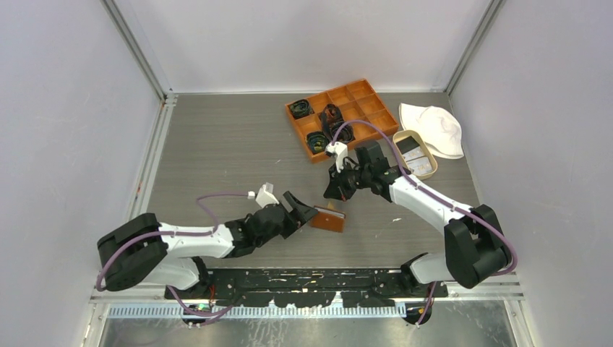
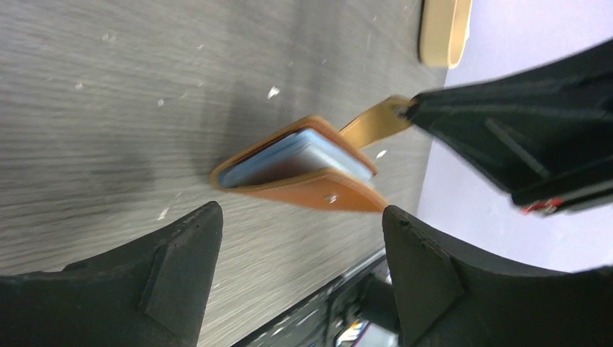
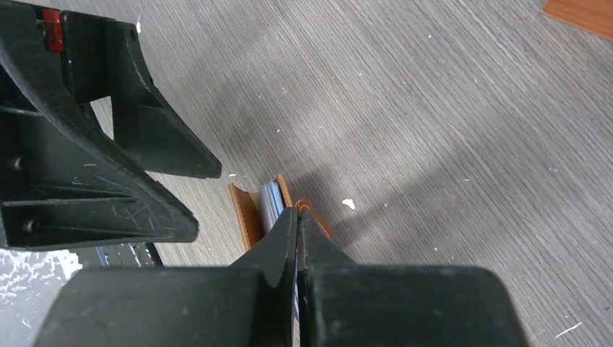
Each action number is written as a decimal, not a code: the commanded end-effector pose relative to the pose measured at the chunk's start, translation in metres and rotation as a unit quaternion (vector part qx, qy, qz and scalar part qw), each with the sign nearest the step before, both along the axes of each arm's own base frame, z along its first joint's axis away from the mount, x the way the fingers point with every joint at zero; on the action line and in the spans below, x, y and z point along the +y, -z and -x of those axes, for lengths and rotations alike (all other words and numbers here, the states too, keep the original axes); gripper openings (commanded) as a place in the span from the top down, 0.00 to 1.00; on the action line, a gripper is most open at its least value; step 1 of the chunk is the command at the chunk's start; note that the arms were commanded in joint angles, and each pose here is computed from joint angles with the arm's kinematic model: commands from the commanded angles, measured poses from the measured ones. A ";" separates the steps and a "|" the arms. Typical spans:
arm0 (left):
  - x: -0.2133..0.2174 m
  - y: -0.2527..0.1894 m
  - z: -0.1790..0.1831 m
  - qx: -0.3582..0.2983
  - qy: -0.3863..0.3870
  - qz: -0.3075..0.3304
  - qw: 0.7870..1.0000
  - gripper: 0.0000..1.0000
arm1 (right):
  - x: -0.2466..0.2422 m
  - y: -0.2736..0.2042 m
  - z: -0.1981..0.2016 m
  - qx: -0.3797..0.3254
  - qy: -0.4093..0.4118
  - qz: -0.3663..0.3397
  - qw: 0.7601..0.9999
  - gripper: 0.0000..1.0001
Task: Put the credit cards into the card holder
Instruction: Open the card holder at the center of the board.
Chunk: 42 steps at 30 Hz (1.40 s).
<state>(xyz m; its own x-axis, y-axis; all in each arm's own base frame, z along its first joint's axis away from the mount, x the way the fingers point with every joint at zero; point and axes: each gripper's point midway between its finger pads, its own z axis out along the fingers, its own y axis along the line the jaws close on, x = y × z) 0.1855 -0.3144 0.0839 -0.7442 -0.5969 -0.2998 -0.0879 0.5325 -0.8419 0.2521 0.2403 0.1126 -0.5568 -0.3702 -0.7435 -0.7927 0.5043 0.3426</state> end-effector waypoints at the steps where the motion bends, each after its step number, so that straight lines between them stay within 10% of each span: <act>1: -0.011 -0.023 -0.025 0.039 -0.094 0.026 0.994 0.18 | 0.007 -0.023 -0.008 -0.035 -0.008 -0.030 0.999 0.99; 22: -0.031 0.012 -0.020 0.112 -0.086 -0.072 0.987 0.25 | 0.006 -0.022 -0.006 -0.044 -0.018 -0.027 0.999 0.99; 36: -0.037 0.013 -0.019 0.070 -0.011 -0.041 0.997 0.91 | -0.012 -0.030 -0.019 -0.082 0.001 -0.012 0.997 0.99; 42: -0.047 0.017 -0.036 0.019 0.077 -0.056 0.995 0.94 | -0.022 -0.030 -0.026 -0.091 0.018 -0.002 0.996 0.99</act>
<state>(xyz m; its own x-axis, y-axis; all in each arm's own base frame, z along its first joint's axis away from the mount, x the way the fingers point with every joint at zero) 0.2078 -0.3422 0.0499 -0.7908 -0.5606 -0.2457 -0.2312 0.6453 -0.7281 0.2673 0.2228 0.1263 -0.4930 -0.3588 -0.7926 -0.8102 0.5213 0.2680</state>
